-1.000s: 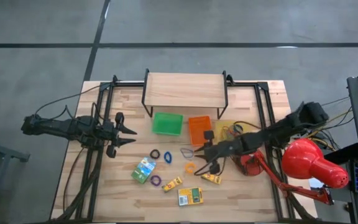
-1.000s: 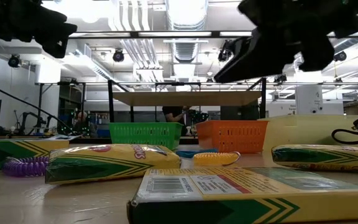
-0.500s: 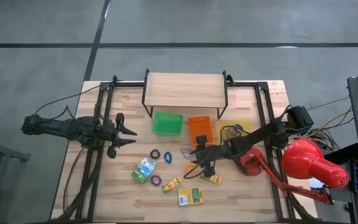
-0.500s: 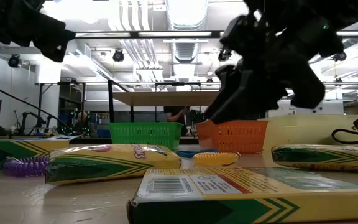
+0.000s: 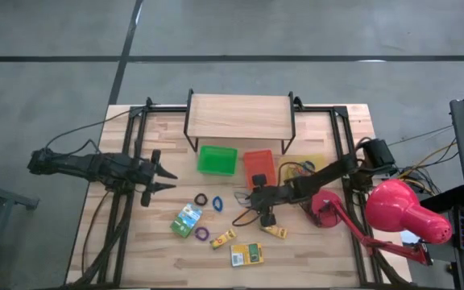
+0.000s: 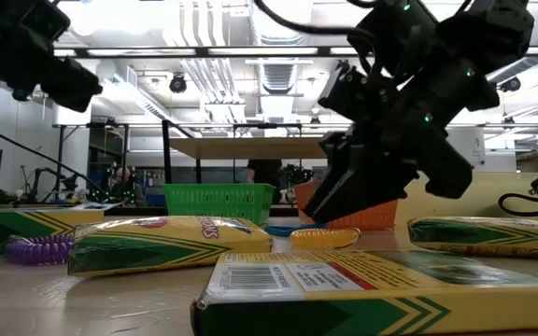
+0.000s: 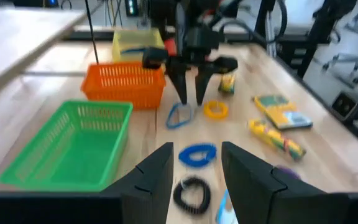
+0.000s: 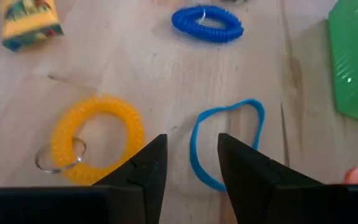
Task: Pick & Place Office Desk Supplies
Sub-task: Put the blue rubber band into the yellow bin
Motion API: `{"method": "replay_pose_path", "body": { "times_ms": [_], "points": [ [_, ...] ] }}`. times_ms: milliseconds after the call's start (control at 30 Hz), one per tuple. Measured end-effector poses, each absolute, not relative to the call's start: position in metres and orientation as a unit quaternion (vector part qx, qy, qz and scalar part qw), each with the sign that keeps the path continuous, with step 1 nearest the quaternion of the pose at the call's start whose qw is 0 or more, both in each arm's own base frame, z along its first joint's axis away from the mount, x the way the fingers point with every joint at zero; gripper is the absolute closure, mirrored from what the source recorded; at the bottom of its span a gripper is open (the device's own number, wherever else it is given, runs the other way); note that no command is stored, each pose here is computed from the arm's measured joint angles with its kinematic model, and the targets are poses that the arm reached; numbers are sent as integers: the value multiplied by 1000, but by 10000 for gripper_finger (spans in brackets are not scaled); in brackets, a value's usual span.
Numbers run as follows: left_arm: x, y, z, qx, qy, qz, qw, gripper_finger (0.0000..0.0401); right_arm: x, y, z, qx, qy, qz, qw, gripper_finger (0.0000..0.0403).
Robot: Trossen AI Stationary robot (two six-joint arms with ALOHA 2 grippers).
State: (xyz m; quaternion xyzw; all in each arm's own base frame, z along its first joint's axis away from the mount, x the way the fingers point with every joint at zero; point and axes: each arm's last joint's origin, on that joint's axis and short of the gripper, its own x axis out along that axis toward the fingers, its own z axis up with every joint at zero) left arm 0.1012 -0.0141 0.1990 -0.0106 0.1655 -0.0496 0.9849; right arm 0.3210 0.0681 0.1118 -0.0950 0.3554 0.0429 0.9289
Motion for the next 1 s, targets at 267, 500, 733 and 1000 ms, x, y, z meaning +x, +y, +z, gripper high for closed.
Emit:
{"method": "replay_pose_path", "body": {
  "times_ms": [267, 500, 733, 1000],
  "points": [
    [97, -13, 188, -5, 224, -47, 974, 258, 321, 68, 103, -97, 367, 42, 924, 269],
    [95, -13, 185, -3, 241, -47, 969, 258, 321, 68, 98, -79, 377, 34, 922, 284],
    [95, -13, 185, -3, 241, -47, 969, 258, 321, 68, 99, -80, 378, 34, 922, 313],
    [95, -13, 185, -3, 241, -47, 969, 259, 321, 68, 99, -85, 379, 26, 921, 351]
  ]
}}
